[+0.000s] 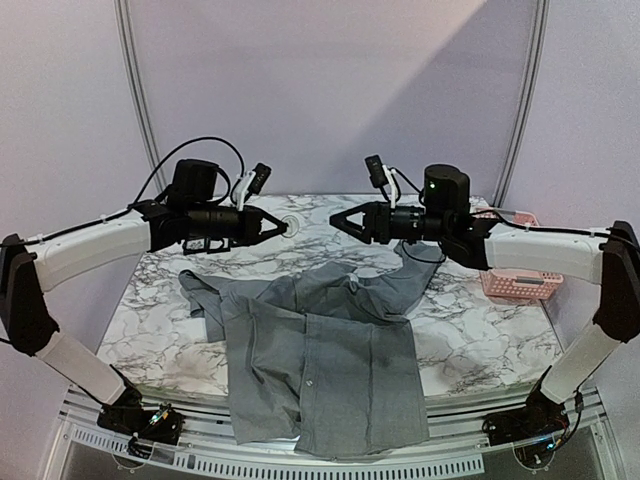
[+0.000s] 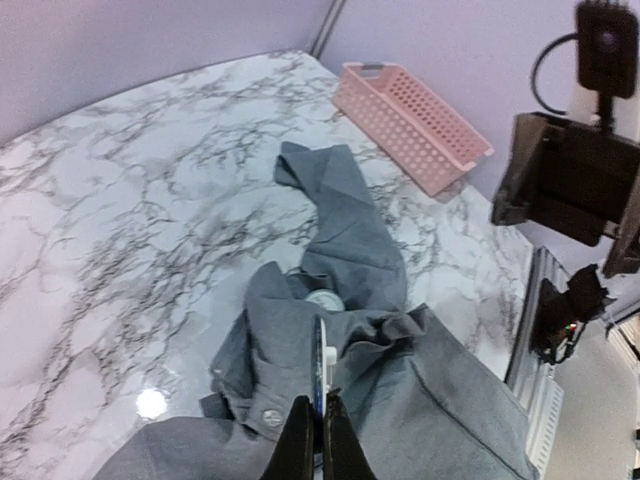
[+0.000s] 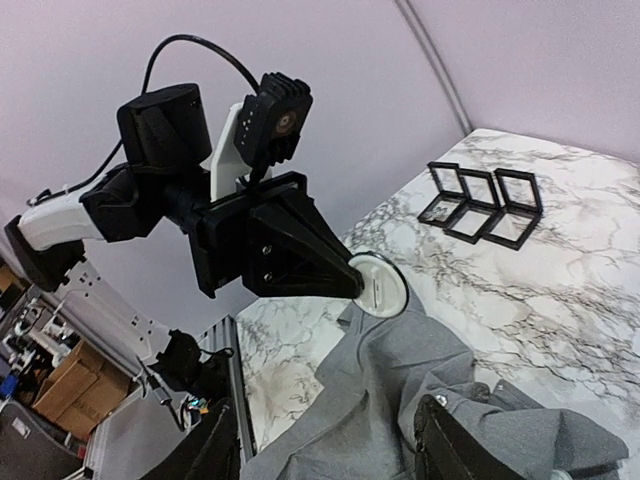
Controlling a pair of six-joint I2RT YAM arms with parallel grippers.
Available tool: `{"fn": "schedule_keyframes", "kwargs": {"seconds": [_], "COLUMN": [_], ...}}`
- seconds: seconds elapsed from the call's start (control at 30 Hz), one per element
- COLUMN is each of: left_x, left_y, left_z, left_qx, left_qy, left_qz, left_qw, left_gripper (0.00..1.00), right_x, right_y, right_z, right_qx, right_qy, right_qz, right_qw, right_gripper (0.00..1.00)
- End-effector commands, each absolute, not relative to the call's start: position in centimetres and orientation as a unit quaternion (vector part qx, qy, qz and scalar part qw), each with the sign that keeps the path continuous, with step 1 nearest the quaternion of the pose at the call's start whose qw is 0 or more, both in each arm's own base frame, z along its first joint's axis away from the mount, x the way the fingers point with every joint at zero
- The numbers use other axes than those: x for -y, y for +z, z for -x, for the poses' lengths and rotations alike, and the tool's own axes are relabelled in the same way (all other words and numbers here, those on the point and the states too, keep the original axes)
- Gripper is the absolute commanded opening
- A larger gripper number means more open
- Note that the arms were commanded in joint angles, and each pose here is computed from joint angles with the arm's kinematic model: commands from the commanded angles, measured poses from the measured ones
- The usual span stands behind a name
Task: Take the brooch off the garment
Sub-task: Place the brooch in the brooch box.
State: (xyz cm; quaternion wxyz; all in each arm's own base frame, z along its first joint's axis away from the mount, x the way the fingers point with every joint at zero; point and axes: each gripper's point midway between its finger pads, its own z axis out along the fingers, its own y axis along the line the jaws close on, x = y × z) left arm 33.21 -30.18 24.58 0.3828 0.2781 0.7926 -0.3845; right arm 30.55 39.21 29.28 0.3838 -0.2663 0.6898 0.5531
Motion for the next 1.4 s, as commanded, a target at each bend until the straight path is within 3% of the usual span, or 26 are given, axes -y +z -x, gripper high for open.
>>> {"fn": "schedule_keyframes", "kwargs": {"seconds": [0.0,0.27,0.6,1.03,1.37], "left_x": [26.5,19.3,12.5,9.8,7.6], "left_y": [20.5,17.2,12.0,10.7,9.6], "left_z": [-36.5,-40.0,-44.2,-49.8,-51.5], "left_qx": [-0.853,-0.899,-0.921,-0.892,-0.901], "left_qy": [-0.268,-0.011,0.169,0.311,0.308], "left_qz": [-0.253,-0.249,-0.248,-0.251,-0.228], "left_qw": [0.368,0.360,0.249,0.214,0.203], "left_gripper": [0.00,0.00,0.00,0.00,0.03], "right_x": [-36.2,-31.5,-28.1,-27.4,-27.5], "right_y": [27.8,26.8,25.4,25.1,24.4], "right_z": [-32.6,-33.6,-33.5,-33.3,-33.5], "right_qx": [-0.729,-0.750,-0.759,-0.762,-0.767], "right_qy": [0.497,0.456,0.437,0.438,0.442], "right_qz": [0.215,0.170,0.138,0.127,0.117], "right_qw": [0.420,0.449,0.463,0.461,0.450], "right_gripper": [0.59,0.61,0.62,0.62,0.62]}}
